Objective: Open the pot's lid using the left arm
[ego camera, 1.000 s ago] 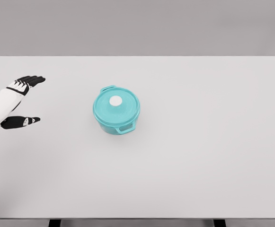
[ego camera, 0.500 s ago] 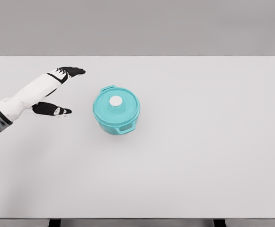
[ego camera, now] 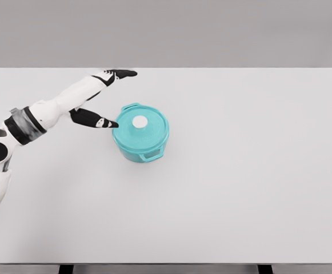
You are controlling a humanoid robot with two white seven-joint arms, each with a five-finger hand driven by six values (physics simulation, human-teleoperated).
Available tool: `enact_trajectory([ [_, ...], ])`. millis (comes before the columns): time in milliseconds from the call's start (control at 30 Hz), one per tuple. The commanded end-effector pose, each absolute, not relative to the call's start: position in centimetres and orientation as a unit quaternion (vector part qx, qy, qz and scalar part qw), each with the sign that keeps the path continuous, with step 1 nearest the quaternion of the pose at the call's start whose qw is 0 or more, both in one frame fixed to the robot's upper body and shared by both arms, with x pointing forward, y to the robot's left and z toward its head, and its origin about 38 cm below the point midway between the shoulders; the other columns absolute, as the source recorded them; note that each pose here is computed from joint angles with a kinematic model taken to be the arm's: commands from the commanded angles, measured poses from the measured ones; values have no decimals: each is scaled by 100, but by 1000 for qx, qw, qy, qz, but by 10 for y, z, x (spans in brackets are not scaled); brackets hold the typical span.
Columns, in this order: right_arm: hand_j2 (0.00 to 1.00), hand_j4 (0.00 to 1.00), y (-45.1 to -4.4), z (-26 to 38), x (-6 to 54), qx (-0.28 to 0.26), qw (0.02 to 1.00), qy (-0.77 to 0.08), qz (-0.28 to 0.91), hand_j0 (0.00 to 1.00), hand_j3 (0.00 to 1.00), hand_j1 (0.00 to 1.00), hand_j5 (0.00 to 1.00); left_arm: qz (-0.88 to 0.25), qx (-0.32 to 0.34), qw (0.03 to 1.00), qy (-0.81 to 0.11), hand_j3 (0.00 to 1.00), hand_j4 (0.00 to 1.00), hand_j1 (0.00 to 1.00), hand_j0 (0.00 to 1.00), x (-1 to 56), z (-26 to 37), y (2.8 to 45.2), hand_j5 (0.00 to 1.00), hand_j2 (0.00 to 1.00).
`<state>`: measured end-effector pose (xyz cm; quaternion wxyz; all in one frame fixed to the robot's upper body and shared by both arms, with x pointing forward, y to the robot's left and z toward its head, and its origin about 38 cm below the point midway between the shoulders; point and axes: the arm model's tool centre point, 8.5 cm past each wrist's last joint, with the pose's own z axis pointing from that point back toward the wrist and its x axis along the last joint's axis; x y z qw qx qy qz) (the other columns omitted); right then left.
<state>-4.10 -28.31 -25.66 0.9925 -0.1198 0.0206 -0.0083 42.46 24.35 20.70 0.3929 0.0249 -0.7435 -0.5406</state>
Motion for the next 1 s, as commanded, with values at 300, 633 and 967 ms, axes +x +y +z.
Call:
enact_trajectory([
  [300,100,100,-283,-257,-41,-120,993,21,-9,100,100,100,100,-523,-22,428,-737,73,73,73,73,422,193,232,73,73],
  [633,100,100,-283,-257,-41,-120,993,21,-9,100,100,100,100,-516,-41,424,-744,70,70,70,70,407,190,226,70,70],
  [967,100,100,-283,-257,-41,-120,993,21,-9,100,100,100,100,-512,-48,427,-744,70,70,70,70,402,185,223,70,70],
])
